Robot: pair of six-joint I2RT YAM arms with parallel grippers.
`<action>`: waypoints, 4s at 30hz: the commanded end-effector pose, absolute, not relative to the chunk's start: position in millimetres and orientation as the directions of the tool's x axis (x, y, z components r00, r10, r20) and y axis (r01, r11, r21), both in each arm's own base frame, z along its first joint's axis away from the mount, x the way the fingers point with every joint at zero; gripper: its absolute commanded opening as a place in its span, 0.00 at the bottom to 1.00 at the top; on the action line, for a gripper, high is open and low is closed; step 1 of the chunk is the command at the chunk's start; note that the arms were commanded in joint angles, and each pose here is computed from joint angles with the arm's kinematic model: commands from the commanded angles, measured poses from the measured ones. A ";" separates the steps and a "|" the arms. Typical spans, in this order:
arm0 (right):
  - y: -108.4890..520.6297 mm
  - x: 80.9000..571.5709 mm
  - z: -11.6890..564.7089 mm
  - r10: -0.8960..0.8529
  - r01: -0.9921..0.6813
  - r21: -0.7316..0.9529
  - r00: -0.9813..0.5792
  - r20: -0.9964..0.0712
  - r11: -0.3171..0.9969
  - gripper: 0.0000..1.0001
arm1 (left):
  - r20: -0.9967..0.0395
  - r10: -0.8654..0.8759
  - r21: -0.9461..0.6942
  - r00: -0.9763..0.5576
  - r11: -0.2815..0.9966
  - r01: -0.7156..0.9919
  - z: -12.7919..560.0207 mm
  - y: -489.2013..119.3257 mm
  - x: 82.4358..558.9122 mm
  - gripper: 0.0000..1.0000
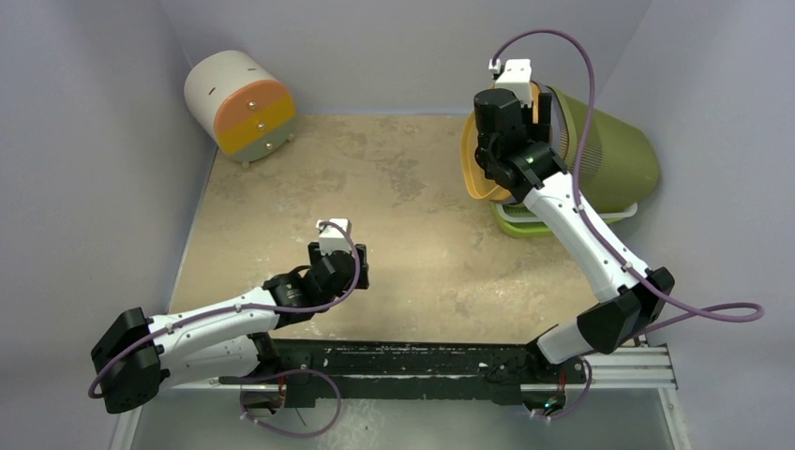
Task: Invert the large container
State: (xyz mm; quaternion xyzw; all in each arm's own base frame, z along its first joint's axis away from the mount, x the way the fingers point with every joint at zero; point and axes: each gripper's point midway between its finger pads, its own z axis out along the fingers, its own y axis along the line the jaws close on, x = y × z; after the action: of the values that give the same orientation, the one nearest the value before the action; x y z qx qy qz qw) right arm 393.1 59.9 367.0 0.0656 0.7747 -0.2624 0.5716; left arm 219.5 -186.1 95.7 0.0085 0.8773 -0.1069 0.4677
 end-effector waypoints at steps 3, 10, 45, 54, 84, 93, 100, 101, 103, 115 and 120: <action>59.8 398.5 374.6 -0.184 0.441 -0.306 -0.298 -0.937 0.844 0.70 | -0.829 -0.141 -0.229 -0.541 0.968 0.099 101.9 -188.1 223.2 0.71; 46.4 393.6 373.4 -0.196 0.527 -0.341 -0.312 -0.930 0.778 0.68 | -0.829 -0.150 -0.237 -0.539 0.967 0.096 100.7 -184.5 220.6 0.71; 98.0 364.1 459.9 -0.341 0.508 -0.358 -0.131 -0.931 0.783 0.00 | -0.823 -0.158 -0.240 -0.545 0.967 0.082 89.2 -177.0 215.6 0.70; 89.7 352.7 470.2 -0.370 0.549 -0.379 -0.133 -0.919 0.745 0.00 | -0.823 -0.171 -0.253 -0.541 0.964 0.080 88.2 -173.5 212.9 0.70; 70.4 309.7 586.7 -0.170 0.462 -0.078 0.160 -0.972 0.883 0.00 | -0.827 -0.206 -0.293 -0.523 0.952 0.088 89.5 -181.4 217.2 0.70; 81.2 299.7 616.3 -0.071 0.302 0.014 0.268 -0.961 0.953 0.00 | -0.860 -0.190 -0.250 -0.473 0.966 0.066 125.8 -169.9 223.4 0.69; 93.3 287.5 639.6 0.030 0.124 0.078 0.351 -0.936 0.989 0.00 | -0.891 -0.198 -0.220 -0.409 0.975 0.007 166.4 -148.5 226.6 0.69; 95.6 286.8 640.6 0.037 0.105 0.079 0.355 -0.934 0.991 0.00 | -0.895 -0.214 -0.226 -0.391 0.974 -0.015 175.0 -142.6 226.9 0.68; 100.0 286.9 640.9 0.044 0.079 0.078 0.358 -0.933 0.994 0.00 | -0.902 -0.264 -0.259 -0.342 0.964 -0.060 196.9 -129.3 226.4 0.67; 168.5 314.1 604.4 0.047 -0.134 0.010 0.274 -0.961 0.991 0.00 | -0.912 -0.402 -0.376 -0.085 0.900 -0.222 316.6 -55.2 213.2 0.64; 204.5 322.8 583.8 0.077 -0.252 0.018 0.225 -0.971 0.968 0.00 | -0.907 -0.420 -0.403 -0.027 0.885 -0.235 348.5 -39.2 208.2 0.63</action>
State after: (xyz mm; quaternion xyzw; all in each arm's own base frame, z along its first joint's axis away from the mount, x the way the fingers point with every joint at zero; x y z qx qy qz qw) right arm 333.0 179.7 544.9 -0.1010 0.6624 -0.0184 0.7420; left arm 213.2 -63.6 323.9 -0.2076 0.7328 -0.0969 0.6407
